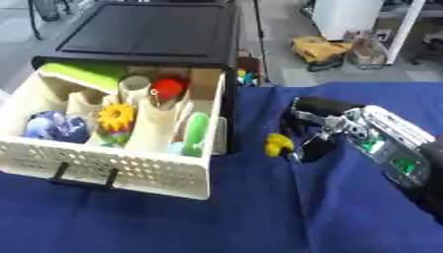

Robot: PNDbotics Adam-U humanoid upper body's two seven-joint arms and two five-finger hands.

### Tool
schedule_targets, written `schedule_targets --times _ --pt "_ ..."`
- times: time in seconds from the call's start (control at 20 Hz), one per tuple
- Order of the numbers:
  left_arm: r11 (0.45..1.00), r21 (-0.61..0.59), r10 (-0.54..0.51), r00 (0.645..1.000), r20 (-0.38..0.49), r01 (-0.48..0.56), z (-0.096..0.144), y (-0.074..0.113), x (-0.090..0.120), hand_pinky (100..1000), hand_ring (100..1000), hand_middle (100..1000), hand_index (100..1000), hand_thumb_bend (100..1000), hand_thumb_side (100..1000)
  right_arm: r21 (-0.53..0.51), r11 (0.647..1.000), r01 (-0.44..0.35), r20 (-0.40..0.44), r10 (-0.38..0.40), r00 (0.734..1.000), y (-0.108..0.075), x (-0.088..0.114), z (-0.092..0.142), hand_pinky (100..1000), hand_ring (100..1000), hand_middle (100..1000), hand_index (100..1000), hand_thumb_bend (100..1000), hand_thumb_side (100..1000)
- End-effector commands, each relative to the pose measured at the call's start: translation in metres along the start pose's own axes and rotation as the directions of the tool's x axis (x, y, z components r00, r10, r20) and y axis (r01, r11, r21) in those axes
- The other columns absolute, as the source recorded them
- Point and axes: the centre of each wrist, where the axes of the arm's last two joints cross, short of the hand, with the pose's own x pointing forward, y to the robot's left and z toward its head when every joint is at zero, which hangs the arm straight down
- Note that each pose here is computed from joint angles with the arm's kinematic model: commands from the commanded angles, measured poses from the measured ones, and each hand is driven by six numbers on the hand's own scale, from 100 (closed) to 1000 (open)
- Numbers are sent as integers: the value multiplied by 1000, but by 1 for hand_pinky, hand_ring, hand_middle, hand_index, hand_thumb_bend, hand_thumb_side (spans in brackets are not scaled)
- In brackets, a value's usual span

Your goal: Pick up objects from table and place into drawer.

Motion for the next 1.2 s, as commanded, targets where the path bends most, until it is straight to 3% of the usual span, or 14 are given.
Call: schedule_targets --times 0.05,0.4,0.75,1.2 --pt "999 -40 -4 1000 16 5 -12 1 4 380 487 521 685 126 1000 -94 995 -31 13 32 999 -31 3 20 557 533 329 480 302 201" --pt "999 -42 -10 1000 13 11 -12 2 5 379 487 520 685 125 1000 -236 971 -46 66 63 996 -68 22 51 562 527 325 476 292 238" --pt "999 -45 -12 1000 6 12 -13 3 6 379 486 520 685 124 1000 -357 933 -30 128 81 988 -107 60 75 559 526 328 474 272 240" --pt "999 -50 -5 1000 0 5 -13 2 5 379 486 519 685 124 1000 -383 924 7 192 73 979 -136 97 59 564 529 330 474 259 245"
